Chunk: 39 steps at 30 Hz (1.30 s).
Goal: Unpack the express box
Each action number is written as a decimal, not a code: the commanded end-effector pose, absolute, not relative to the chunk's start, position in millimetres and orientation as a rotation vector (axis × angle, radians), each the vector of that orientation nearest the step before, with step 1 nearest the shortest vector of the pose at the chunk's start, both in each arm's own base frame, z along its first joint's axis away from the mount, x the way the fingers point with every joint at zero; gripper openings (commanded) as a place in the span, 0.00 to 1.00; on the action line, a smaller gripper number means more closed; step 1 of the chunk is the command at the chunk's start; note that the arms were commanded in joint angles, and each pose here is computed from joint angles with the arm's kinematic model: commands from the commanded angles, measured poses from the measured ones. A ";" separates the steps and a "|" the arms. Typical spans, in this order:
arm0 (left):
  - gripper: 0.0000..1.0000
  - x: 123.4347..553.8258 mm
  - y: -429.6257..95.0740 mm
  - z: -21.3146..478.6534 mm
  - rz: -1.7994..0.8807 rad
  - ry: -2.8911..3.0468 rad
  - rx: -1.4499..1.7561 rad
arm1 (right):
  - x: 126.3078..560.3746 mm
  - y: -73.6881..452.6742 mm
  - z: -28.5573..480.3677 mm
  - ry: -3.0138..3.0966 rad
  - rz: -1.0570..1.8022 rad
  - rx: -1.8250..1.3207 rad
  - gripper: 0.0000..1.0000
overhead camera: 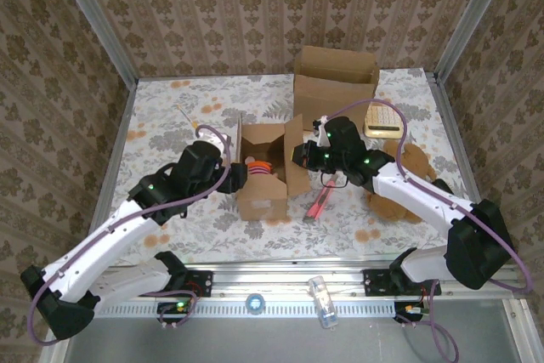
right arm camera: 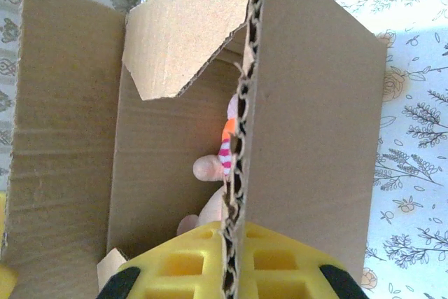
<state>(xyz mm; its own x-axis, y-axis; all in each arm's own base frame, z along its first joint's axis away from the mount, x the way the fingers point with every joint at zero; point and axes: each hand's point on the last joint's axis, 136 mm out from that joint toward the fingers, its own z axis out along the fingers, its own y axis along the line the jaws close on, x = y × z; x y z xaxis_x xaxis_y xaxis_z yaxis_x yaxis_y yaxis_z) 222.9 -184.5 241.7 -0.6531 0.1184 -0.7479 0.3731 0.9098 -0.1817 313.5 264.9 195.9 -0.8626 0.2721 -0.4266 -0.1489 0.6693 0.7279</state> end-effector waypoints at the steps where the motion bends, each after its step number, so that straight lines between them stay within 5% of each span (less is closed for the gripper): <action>1: 1.00 225.0 -188.5 274.5 -0.442 2.183 0.419 | 312.0 266.8 199.0 2.386 1.080 0.013 0.00; 9: 1.00 244.1 -223.2 339.4 -0.381 1.997 0.736 | 309.2 265.7 194.7 2.405 1.070 0.003 0.00; 12: 0.90 253.6 -242.0 341.4 -0.299 1.932 0.913 | 308.1 264.8 192.4 2.413 1.064 0.002 0.00; 24: 0.77 267.5 -296.3 280.0 0.131 1.714 1.364 | 306.8 261.7 193.1 2.416 1.055 0.001 0.00; 39: 0.79 299.2 -284.6 198.4 0.446 1.783 1.467 | 306.2 262.7 191.9 2.417 1.068 -0.001 0.00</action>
